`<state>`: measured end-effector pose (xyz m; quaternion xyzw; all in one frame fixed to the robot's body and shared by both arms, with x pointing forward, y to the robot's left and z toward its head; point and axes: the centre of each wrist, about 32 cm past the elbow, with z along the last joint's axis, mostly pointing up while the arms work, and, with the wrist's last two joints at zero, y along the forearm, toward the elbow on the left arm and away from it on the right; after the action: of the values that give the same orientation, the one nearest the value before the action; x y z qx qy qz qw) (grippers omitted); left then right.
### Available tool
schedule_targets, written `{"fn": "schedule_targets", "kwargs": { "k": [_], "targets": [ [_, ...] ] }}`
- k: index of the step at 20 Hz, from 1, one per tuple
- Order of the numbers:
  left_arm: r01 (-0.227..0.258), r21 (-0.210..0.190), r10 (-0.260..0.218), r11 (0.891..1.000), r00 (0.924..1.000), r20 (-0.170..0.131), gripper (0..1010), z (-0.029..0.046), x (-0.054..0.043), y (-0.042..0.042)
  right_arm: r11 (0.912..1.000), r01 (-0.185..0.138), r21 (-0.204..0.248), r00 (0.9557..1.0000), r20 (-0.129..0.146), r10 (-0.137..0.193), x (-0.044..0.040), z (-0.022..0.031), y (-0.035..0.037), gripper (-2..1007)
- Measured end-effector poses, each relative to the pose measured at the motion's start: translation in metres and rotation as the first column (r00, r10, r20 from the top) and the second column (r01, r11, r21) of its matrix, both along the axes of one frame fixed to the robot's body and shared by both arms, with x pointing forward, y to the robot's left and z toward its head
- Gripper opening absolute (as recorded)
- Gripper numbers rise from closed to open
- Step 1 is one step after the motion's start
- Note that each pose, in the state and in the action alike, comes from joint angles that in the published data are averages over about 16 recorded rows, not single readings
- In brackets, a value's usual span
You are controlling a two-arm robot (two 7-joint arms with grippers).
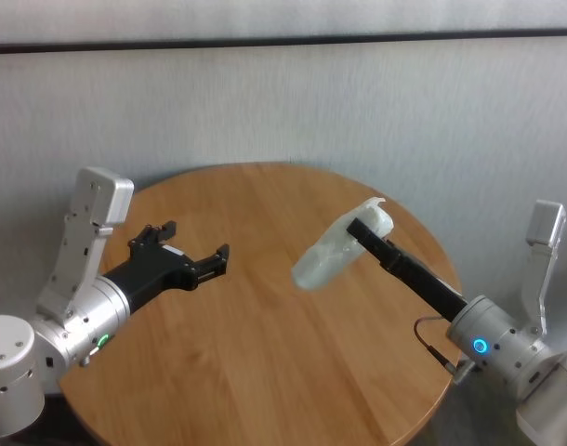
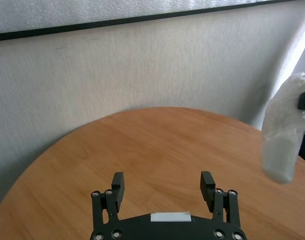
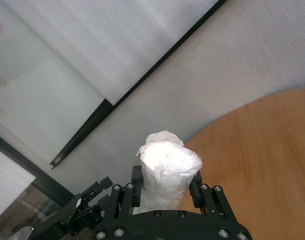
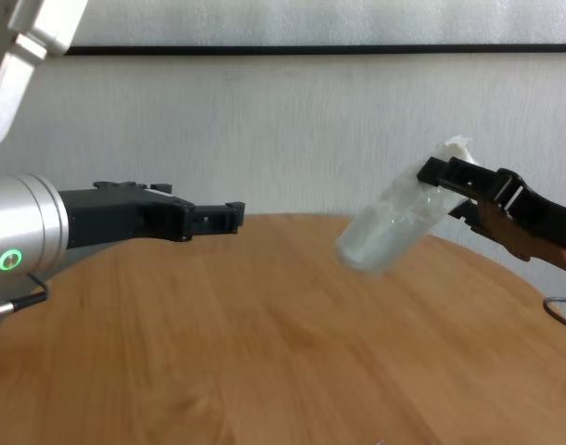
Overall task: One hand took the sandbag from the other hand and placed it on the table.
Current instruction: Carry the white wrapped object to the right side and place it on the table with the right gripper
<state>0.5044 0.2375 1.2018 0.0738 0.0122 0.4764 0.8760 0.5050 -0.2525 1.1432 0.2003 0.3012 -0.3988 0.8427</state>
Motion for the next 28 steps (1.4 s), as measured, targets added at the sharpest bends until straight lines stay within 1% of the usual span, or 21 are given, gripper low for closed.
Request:
{"fn": "schedule_targets", "kwargs": {
  "k": [7, 16, 22, 28],
  "targets": [
    [-0.044, 0.004, 0.044, 0.999, 0.999, 0.001, 1002, -0.0015, -0.0007, 0.0002, 0.9999, 0.013, -0.009, 0.9999, 0.0, -0.013, -0.0004, 0.0007, -0.0054, 544],
    [-0.094, 0.018, 0.094, 0.995, 0.9956, -0.005, 1002, -0.0029, -0.0005, 0.0002, 0.9992, 0.031, -0.025, 0.9995, -0.001, -0.031, -0.0019, -0.0004, -0.0125, 544],
    [-0.11, 0.028, 0.111, 0.994, 0.9938, -0.011, 1002, -0.0031, -0.0002, 0.0, 0.9982, 0.042, -0.042, 0.9991, -0.001, -0.042, -0.0026, -0.0013, -0.0159, 544],
    [-0.112, 0.031, 0.113, 0.993, 0.9935, -0.014, 1002, -0.0031, 0.0, -0.0002, 0.9966, 0.055, -0.061, 0.9985, 0.003, -0.055, -0.0029, -0.0012, -0.0195, 544]
  ]
}}
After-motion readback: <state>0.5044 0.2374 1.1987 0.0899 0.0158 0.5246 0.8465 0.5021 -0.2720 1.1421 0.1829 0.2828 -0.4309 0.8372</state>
